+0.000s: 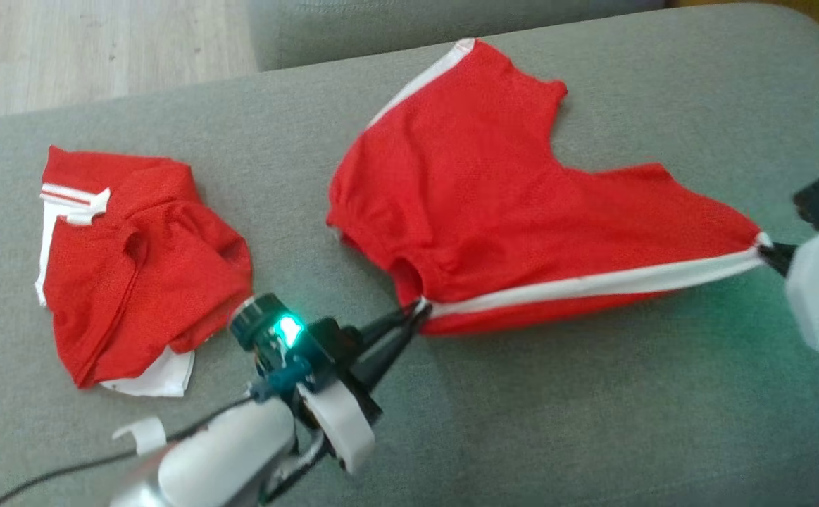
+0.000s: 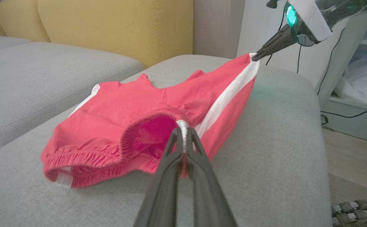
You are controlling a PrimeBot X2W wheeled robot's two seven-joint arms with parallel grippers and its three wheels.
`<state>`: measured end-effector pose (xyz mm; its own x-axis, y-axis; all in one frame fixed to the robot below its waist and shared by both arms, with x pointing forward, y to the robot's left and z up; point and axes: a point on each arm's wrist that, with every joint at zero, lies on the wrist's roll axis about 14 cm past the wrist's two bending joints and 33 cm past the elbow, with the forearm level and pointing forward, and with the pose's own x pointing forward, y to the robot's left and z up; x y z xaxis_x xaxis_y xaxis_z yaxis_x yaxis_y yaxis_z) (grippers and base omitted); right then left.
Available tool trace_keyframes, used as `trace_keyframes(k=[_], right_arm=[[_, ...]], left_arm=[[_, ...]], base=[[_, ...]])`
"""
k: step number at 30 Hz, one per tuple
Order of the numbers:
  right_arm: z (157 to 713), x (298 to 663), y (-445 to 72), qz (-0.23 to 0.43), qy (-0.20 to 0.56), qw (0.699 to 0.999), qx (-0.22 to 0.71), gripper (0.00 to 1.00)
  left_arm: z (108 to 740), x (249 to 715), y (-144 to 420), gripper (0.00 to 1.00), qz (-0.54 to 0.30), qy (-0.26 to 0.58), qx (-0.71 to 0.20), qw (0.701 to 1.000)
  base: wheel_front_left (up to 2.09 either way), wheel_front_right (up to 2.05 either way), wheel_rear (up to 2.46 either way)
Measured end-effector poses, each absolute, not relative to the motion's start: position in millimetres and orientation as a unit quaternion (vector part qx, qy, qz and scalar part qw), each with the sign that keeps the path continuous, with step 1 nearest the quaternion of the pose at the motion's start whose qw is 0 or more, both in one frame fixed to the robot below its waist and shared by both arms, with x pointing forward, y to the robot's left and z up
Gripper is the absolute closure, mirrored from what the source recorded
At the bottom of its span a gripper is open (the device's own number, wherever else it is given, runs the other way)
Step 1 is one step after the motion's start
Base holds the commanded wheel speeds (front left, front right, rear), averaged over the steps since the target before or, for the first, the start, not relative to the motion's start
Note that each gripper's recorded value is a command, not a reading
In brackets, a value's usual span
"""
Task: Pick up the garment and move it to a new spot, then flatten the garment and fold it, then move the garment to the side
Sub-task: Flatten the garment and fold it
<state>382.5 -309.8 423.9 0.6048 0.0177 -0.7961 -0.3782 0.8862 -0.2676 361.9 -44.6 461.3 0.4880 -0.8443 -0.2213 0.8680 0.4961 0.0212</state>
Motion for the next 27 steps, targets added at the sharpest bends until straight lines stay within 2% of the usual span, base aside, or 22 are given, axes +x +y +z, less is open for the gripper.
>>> trace_keyframes(k=[4, 9, 19, 27], right_arm=[[442, 378, -324, 0.099, 0.416, 0.881, -0.205, 1.00], [466, 399, -323, 0.091, 0.367, 0.906, -0.193, 1.00], [493, 472, -295, 0.091, 0.264, 0.940, -0.195, 1.00], [507, 544, -253, 0.115, 0.206, 0.949, -0.208, 1.00]], left_arm=[[466, 346, -53, 1.00, -0.504, 0.092, 0.046, 0.857], [475, 350, -55, 1.00, -0.494, 0.080, 0.031, 0.865], [487, 388, -43, 1.00, -0.450, 0.064, 0.002, 0.891], [486, 416, -30, 1.00, -0.415, 0.059, -0.016, 0.908]], base=[[0.00, 0.00, 0.00], [0.00, 0.00, 0.00], [0.00, 0.00, 0.00], [0.00, 0.00, 0.00]])
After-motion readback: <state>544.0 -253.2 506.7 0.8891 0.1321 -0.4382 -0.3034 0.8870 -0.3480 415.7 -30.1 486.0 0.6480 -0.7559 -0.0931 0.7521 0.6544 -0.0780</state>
